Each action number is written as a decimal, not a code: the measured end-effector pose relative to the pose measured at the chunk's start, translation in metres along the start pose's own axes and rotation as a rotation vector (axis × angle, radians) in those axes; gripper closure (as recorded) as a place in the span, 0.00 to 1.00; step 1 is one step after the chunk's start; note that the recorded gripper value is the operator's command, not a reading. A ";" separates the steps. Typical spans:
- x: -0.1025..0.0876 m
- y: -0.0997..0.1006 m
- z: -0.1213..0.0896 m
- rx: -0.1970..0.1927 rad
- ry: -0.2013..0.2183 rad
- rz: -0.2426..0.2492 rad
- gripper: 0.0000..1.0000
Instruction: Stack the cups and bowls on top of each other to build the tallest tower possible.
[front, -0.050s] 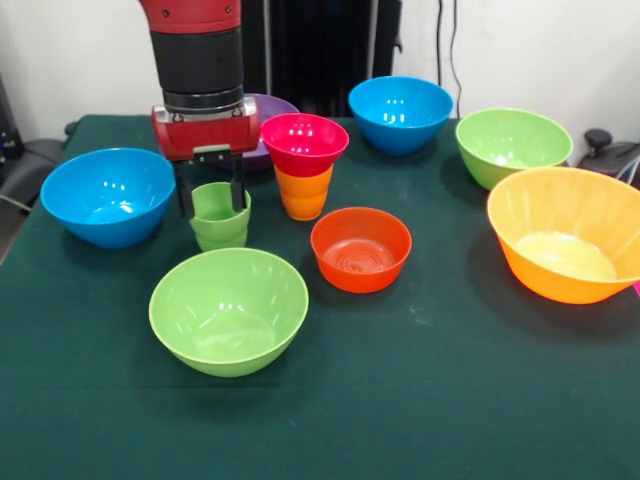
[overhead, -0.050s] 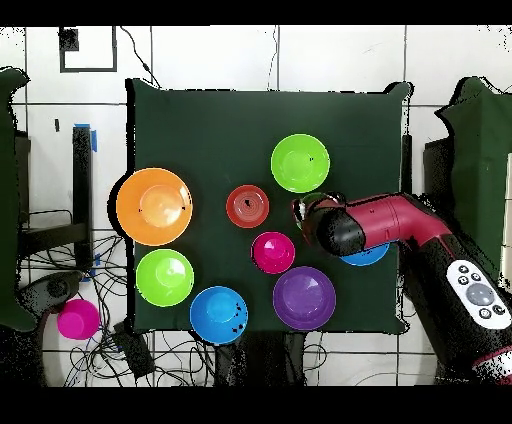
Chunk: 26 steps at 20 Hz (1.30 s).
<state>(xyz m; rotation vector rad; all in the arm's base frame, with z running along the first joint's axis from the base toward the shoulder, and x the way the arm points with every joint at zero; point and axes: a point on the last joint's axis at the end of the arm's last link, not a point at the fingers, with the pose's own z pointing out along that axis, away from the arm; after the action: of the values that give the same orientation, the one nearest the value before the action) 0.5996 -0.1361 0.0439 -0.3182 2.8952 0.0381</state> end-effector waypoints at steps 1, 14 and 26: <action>0.000 -0.001 0.000 -0.001 -0.001 0.001 0.00; 0.041 0.005 0.002 -0.029 0.044 -0.017 0.00; 0.071 0.012 0.011 -0.008 0.065 -0.114 0.00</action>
<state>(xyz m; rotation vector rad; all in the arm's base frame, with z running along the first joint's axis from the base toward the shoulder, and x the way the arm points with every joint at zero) 0.5315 -0.1390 0.0172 -0.4941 2.9359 0.0204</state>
